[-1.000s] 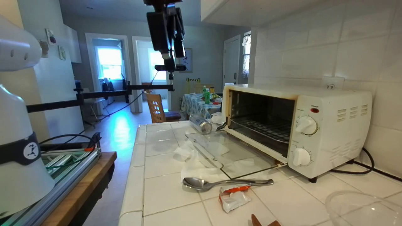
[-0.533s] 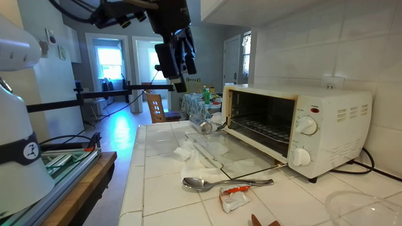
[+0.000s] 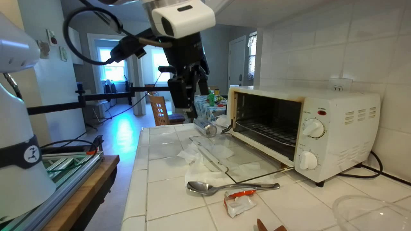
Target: Close the door of the oven
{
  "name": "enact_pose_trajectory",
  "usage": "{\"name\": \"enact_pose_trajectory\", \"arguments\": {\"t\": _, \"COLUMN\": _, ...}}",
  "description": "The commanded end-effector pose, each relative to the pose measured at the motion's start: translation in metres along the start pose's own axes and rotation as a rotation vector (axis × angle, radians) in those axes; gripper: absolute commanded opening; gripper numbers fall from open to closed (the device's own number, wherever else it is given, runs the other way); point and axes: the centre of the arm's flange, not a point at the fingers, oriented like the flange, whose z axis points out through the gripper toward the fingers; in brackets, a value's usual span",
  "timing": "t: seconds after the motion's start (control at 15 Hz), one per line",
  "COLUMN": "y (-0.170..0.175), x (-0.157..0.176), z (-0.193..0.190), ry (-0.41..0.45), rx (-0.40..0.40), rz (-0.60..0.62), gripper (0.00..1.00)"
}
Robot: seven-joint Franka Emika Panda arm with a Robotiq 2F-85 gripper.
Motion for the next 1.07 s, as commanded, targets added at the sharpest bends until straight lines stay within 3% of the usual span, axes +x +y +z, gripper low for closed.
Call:
{"name": "enact_pose_trajectory", "arguments": {"t": 0.0, "y": 0.002, "x": 0.000, "z": 0.006, "ry": -0.003, "rx": -0.002, "rz": 0.011, "gripper": 1.00}}
{"name": "enact_pose_trajectory", "arguments": {"t": 0.33, "y": 0.004, "x": 0.004, "z": 0.016, "ry": -0.005, "rx": -0.014, "rz": 0.022, "gripper": 1.00}}
{"name": "enact_pose_trajectory", "arguments": {"t": 1.0, "y": 0.033, "x": -0.015, "z": 0.066, "ry": -0.037, "rx": 0.139, "rz": 0.207, "gripper": 1.00}}
